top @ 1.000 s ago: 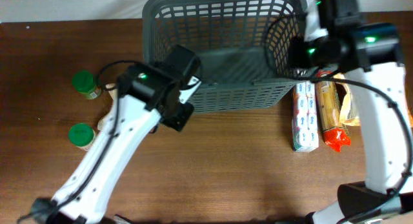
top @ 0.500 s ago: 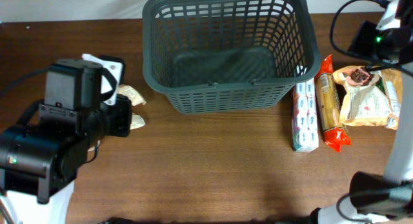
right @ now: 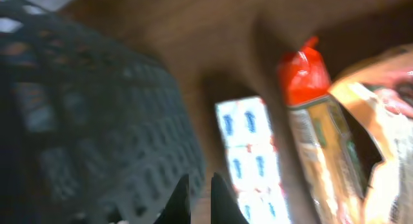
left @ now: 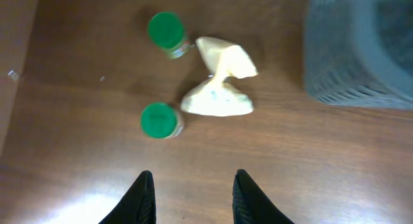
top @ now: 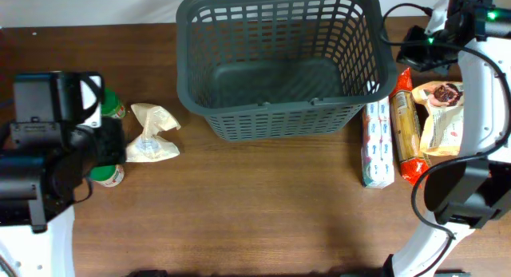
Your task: Pack container
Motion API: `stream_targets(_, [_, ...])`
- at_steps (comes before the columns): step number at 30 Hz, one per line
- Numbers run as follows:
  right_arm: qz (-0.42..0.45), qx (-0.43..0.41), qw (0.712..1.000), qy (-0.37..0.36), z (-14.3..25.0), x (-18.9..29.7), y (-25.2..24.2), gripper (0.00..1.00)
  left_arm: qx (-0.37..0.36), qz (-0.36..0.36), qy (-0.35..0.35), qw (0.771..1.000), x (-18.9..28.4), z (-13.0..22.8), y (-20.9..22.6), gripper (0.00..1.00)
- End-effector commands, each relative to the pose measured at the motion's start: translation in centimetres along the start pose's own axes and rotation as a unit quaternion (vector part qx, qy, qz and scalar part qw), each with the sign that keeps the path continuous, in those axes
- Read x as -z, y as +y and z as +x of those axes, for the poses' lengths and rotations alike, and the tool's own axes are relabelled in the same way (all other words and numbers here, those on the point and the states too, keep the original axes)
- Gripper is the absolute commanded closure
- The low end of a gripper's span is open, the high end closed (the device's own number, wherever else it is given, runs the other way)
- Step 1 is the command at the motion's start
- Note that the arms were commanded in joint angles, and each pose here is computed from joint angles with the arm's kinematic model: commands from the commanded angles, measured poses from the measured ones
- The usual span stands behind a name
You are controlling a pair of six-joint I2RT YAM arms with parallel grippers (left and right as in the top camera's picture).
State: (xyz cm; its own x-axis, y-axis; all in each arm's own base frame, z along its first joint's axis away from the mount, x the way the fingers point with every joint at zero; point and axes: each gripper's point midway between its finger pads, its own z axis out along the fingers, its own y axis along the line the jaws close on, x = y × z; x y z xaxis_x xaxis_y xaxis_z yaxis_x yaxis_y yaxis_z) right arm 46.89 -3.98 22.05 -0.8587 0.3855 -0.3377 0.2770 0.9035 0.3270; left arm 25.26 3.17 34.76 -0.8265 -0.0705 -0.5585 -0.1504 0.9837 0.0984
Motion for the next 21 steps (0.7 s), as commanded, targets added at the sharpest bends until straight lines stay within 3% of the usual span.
stream_targets(1, [-0.032,0.015,0.999,-0.004,0.1,0.5,2.2,0.96,0.03,-0.023,0.008,0.999,-0.4,0.1,1.7,0.77])
stream_targets(10, [-0.059,0.066,0.996,-0.003,0.9,-0.1,6.0,0.96,0.054,-0.033,0.022,0.998,-1.2,0.1,2.9,0.71])
stream_targets(15, [-0.063,0.068,0.996,-0.001,1.1,-0.1,6.3,0.96,0.053,-0.034,0.029,0.998,-1.7,0.0,2.9,0.52])
stream_targets(21, [-0.074,0.079,0.994,-0.006,1.1,-0.2,7.4,0.96,0.053,-0.034,0.034,0.997,-2.0,0.0,2.9,0.38])
